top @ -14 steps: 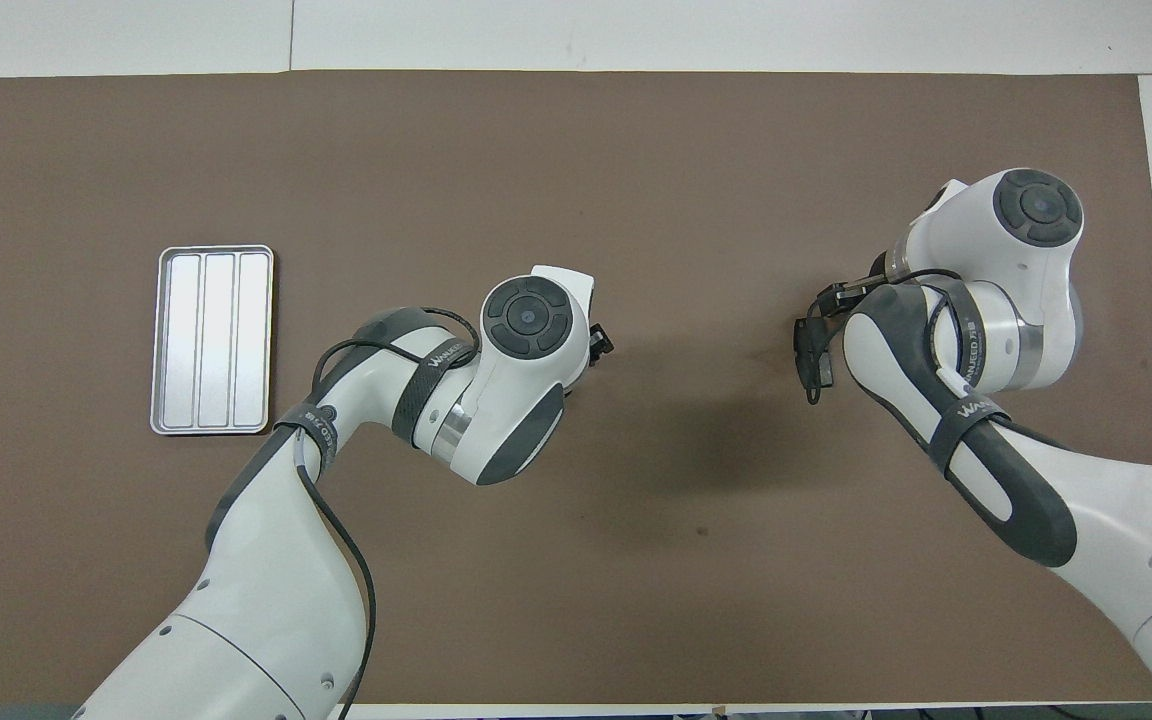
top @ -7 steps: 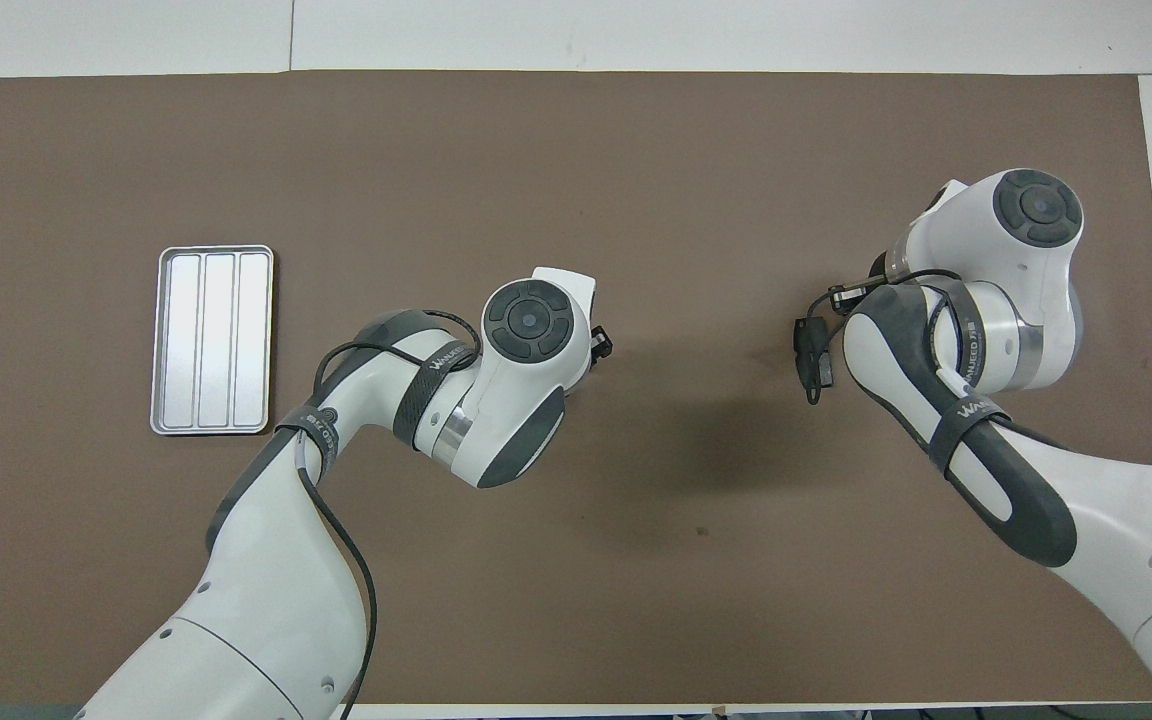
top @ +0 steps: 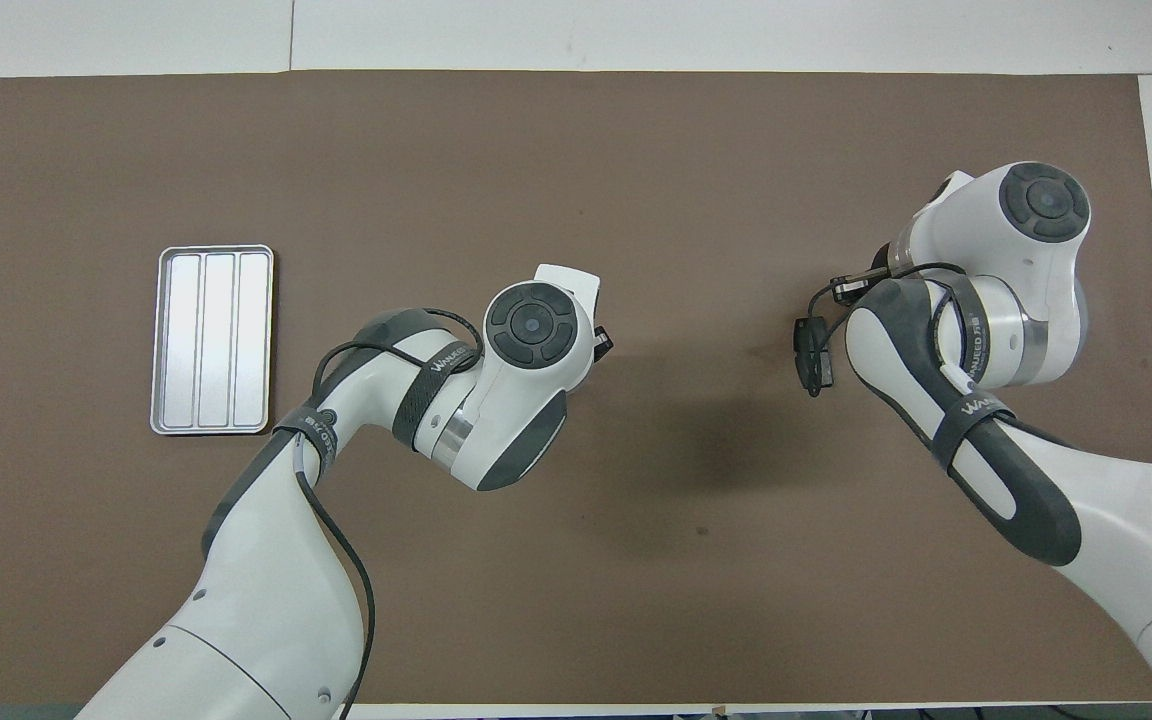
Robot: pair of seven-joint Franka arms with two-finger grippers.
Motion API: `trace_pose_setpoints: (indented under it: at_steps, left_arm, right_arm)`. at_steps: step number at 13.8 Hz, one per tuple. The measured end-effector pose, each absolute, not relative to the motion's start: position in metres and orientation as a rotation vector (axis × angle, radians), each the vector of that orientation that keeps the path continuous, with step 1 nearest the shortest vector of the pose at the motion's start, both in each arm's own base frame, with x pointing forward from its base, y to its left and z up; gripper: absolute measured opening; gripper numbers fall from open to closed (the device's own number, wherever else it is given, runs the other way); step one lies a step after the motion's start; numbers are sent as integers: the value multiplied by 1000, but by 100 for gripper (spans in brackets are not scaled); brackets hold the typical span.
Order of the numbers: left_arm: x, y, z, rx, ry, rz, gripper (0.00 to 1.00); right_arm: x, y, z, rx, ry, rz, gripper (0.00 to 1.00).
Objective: Pick bearing gear from pile to tray
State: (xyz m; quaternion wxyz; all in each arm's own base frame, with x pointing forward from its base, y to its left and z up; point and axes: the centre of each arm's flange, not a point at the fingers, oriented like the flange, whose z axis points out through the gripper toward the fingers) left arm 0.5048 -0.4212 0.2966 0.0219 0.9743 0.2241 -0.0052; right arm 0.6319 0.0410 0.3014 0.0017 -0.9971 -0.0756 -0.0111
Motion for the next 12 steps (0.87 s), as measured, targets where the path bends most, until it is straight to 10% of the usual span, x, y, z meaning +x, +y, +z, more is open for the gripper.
trace_pose_setpoints:
  at_steps: [12]
  left_arm:
    - [576,-243,389,3145,602,-98,36]
  right_arm:
    - [645,101,406,-3122,-175,-84,23]
